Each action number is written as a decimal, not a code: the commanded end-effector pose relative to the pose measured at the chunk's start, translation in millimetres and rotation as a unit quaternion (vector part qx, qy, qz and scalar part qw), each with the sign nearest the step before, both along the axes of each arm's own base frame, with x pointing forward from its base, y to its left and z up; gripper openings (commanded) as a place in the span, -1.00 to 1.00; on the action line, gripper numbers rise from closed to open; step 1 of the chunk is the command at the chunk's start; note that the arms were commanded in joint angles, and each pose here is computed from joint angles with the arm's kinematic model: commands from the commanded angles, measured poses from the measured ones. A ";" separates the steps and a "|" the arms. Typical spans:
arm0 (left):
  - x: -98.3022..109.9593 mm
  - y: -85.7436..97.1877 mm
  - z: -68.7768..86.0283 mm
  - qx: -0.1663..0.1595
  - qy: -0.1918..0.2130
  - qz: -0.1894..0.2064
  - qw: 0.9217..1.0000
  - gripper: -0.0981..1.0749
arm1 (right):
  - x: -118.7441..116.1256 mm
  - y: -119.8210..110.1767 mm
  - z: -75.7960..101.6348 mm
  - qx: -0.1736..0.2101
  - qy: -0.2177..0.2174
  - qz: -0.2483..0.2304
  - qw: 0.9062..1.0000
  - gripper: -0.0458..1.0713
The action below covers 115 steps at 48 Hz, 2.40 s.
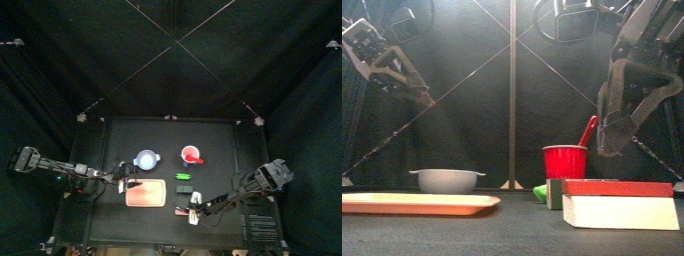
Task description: Grab salmon sushi
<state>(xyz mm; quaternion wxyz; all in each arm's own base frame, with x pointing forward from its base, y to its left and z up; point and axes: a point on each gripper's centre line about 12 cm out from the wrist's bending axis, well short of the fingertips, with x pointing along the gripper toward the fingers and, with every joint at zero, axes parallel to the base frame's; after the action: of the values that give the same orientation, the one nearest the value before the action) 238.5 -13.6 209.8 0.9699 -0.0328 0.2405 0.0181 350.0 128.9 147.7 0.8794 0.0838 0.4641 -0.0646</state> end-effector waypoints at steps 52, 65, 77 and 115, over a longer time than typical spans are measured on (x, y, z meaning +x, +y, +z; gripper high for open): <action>1.3 -0.7 1.9 0.000 -0.002 -0.002 1.000 0.63 | 0.4 5.8 -15.2 0.044 0.031 -0.036 0.998 0.70; 1.3 -0.5 1.9 0.000 -0.002 -0.001 1.000 0.63 | 2.8 10.3 -25.2 0.050 0.035 -0.031 0.998 0.70; 1.2 -0.5 2.3 0.000 -0.003 -0.001 1.000 0.63 | 2.1 10.6 -36.0 0.044 0.047 -0.030 0.997 0.68; 1.3 -0.3 1.9 0.001 -0.002 0.000 1.000 0.63 | 2.7 7.5 -31.6 0.037 0.045 -0.032 0.998 0.21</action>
<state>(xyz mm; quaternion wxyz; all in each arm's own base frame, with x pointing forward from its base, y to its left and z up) 237.6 -13.5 208.1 0.9694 -0.0325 0.2427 0.0183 347.5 135.0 100.1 0.8416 0.1202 0.5195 -0.0853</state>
